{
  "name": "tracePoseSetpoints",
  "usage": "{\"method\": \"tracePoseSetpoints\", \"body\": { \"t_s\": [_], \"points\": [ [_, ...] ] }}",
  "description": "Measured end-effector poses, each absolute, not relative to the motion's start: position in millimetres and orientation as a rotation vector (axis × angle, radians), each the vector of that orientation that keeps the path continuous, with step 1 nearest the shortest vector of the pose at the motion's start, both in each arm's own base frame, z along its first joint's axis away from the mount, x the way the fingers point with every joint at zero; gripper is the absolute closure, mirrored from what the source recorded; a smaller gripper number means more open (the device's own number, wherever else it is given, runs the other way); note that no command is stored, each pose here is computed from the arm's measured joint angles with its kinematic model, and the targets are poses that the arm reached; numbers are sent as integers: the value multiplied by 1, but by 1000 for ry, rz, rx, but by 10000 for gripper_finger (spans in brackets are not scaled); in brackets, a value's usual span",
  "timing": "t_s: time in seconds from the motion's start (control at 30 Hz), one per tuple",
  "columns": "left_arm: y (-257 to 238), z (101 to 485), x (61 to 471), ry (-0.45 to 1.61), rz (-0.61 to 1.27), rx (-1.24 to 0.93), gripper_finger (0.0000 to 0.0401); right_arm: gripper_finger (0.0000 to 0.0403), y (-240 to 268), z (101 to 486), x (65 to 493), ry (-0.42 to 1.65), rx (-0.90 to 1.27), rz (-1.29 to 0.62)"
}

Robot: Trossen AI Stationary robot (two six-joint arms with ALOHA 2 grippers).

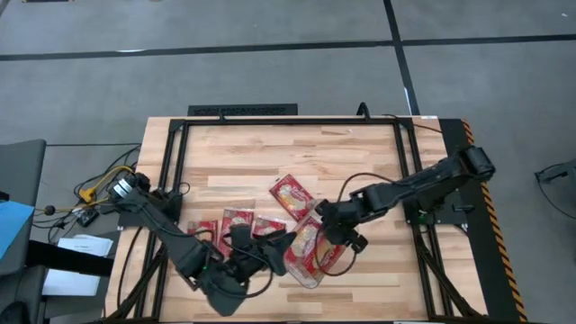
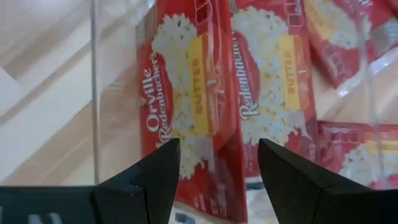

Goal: Sort popcorn bags into baskets
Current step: Put the red popcorn packet into the transparent bin

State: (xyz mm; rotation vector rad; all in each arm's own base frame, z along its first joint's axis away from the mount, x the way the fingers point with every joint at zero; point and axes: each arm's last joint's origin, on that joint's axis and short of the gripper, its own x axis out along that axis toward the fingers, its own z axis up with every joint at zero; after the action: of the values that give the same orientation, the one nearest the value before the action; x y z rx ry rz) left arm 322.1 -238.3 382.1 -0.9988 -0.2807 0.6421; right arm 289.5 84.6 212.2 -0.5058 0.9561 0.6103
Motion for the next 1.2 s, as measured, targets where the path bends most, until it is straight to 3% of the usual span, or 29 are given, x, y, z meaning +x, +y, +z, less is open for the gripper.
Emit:
{"method": "tracePoseSetpoints", "body": {
  "t_s": [0.3, 0.4, 0.6, 0.67, 0.83, 1.0, 1.2],
  "points": [
    [-241, 387, 313, -284, 653, -954, 182, 182, 85, 189, 299, 1161, -542, 671],
    [-241, 386, 312, -280, 656, -952, 182, 227, 86, 185, 302, 1199, -541, 679],
    [-240, 384, 312, -277, 659, -949, 182, 364, 88, 195, 304, 1210, -568, 717],
    [-240, 384, 312, -278, 659, -951, 182, 386, 87, 203, 307, 1208, -583, 728],
    [-240, 384, 312, -276, 657, -952, 182, 369, 86, 229, 312, 1216, -597, 734],
    [-243, 384, 310, -273, 647, -962, 182, 387, 87, 253, 313, 1208, -596, 802],
    [-245, 384, 309, -273, 641, -971, 182, 376, 84, 244, 325, 1204, -549, 841]
  ]
}}
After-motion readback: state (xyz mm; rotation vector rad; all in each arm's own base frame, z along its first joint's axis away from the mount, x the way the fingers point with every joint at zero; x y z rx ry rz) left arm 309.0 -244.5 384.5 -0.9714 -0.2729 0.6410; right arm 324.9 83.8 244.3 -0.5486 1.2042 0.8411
